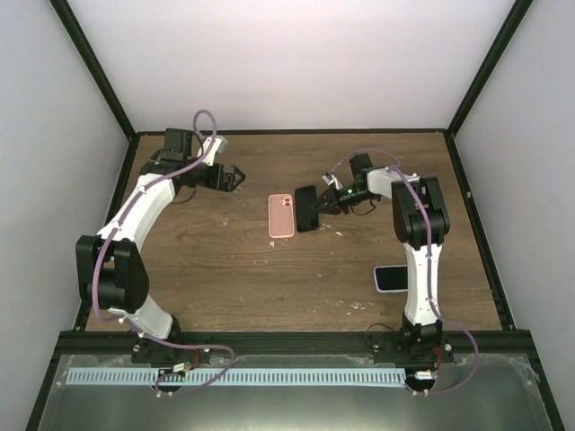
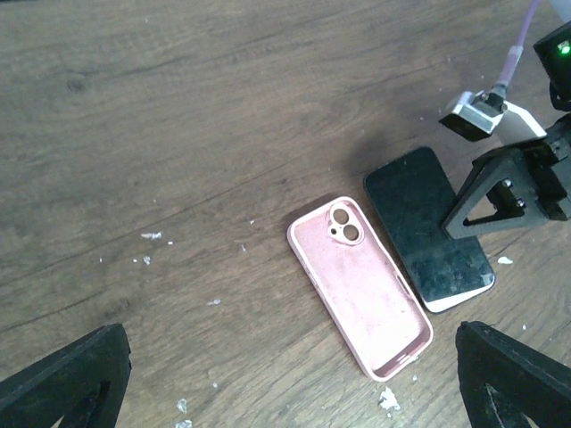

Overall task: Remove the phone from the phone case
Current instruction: Place the phone at the center of the board.

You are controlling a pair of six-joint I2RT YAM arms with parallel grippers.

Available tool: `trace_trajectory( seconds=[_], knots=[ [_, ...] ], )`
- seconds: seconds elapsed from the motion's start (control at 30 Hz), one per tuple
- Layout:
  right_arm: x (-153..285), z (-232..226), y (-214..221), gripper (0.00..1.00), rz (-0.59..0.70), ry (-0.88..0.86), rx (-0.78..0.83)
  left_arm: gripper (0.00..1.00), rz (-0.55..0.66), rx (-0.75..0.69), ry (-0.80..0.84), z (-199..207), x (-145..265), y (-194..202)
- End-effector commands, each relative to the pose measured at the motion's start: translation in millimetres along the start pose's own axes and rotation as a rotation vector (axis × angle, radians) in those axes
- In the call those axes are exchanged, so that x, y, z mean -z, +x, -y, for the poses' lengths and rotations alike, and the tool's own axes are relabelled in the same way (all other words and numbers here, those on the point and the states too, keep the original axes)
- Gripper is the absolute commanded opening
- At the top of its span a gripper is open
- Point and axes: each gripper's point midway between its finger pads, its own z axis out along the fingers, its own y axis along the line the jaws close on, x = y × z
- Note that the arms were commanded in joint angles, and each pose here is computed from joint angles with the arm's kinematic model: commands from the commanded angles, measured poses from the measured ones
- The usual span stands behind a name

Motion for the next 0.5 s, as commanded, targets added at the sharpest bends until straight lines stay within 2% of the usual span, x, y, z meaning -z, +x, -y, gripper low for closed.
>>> trace_trajectory(
  seconds=[0.0, 0.37, 0.47],
  knots=[
    [2, -13, -14, 0.01, 0.011, -0.063, -0.012, 1.00, -0.017, 0.022, 0.009, -2, -3, -1],
    [-14, -8, -2, 0.01, -0.025, -0.081, -0.075, 1.00, -0.049, 0.037, 0.026, -4, -12, 1],
    [-17, -5, -2, 0.05, -0.026, -0.052, -0.084, 1.00, -0.054, 0.035, 0.027, -4, -12, 4]
  ],
)
